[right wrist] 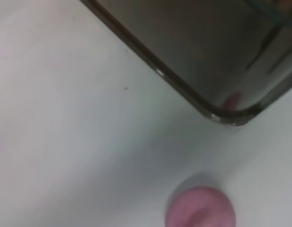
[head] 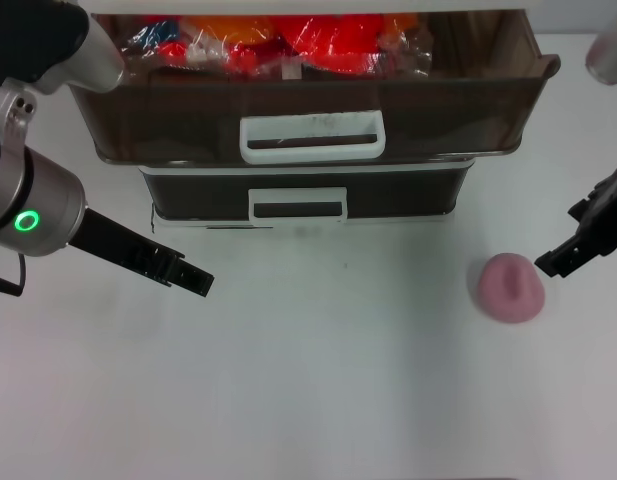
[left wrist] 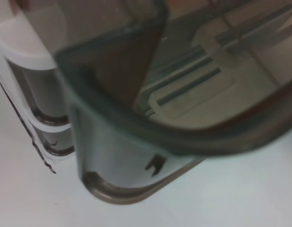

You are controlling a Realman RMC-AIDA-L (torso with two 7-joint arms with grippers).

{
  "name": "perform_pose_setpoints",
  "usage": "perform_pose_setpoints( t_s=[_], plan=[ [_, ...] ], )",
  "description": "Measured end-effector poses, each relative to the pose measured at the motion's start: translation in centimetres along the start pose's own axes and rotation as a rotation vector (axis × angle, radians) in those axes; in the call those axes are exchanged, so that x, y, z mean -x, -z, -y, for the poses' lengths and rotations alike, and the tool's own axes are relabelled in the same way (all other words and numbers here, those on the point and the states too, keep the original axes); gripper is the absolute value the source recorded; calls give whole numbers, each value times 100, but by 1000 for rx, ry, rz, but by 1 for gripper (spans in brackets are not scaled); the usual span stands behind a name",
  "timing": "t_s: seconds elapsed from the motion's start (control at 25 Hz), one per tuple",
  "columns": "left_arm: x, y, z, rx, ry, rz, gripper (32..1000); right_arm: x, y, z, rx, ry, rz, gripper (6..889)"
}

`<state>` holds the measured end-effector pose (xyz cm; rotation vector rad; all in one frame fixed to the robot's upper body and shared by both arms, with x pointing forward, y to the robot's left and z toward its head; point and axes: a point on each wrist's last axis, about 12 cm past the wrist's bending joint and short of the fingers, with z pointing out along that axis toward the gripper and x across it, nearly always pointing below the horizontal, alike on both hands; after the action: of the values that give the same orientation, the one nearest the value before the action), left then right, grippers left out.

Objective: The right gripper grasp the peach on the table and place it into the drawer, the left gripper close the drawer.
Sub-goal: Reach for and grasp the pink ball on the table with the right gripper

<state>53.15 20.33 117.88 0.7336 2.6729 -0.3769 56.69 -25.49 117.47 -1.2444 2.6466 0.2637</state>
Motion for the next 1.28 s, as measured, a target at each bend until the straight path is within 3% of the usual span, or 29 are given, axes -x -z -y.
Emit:
perform_pose_setpoints(
  t_s=[0.68,0.96,1.28],
  plan=[
    [-33,-16,-14,-2,11,-4,814,-310,-423,78,56,-84,55,850],
    [-47,-18,-26,0,17,-3,814,-367,-641,160,29,-127,82,851],
    [-46,-18,-31,1,18,1,814,-405,-800,176,31,-140,75,850]
  ],
)
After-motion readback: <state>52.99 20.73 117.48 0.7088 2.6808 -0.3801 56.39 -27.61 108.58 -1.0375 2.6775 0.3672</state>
